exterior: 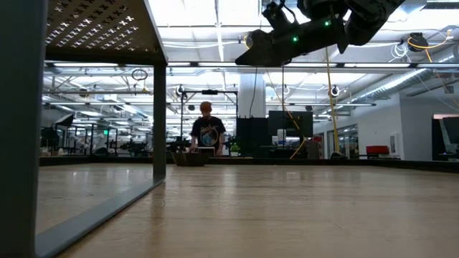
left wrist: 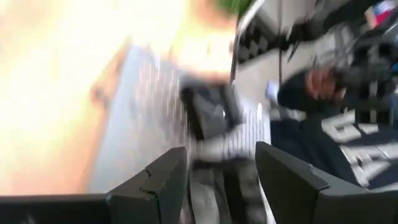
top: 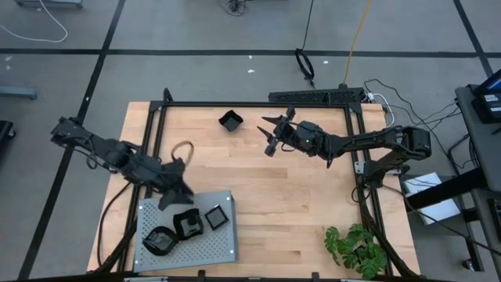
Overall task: Pick & Place Mini shaped plates
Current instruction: Stack the distorted square plate on top of the other distorted square plate on the shelf
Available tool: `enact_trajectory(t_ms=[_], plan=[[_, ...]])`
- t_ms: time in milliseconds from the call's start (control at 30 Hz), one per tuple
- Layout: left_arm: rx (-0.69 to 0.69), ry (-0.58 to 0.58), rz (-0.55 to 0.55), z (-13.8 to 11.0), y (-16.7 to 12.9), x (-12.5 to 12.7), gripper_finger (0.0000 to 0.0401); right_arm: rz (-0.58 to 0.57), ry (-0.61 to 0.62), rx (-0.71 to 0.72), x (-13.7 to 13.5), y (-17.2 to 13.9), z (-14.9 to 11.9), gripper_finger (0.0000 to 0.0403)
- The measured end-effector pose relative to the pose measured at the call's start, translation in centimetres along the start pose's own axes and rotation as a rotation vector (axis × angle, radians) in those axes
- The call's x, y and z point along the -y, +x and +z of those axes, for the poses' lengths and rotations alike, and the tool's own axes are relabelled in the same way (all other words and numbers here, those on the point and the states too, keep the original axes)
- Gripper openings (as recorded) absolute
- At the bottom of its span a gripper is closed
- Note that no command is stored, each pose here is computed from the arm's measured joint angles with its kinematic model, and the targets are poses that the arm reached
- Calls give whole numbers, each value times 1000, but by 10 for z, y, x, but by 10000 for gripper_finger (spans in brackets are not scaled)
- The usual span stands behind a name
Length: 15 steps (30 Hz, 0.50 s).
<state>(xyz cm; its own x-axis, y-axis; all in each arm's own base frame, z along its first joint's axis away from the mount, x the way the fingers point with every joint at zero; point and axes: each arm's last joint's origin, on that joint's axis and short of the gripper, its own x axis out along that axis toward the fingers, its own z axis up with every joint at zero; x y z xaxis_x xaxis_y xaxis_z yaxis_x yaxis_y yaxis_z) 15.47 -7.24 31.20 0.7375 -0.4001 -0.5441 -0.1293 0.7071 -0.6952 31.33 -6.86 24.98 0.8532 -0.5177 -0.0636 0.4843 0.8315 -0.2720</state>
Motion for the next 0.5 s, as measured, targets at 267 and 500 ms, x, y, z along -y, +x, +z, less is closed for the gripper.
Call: enact_trajectory(t_ms=[267, 500], plan=[[480, 502, 139, 21, -25, 10, 196, 4, -7, -10, -1, 0, -1, 161], [572, 762, 373, 32, -34, 2, 195, -29, -18, -18, 8, 5, -6, 160]])
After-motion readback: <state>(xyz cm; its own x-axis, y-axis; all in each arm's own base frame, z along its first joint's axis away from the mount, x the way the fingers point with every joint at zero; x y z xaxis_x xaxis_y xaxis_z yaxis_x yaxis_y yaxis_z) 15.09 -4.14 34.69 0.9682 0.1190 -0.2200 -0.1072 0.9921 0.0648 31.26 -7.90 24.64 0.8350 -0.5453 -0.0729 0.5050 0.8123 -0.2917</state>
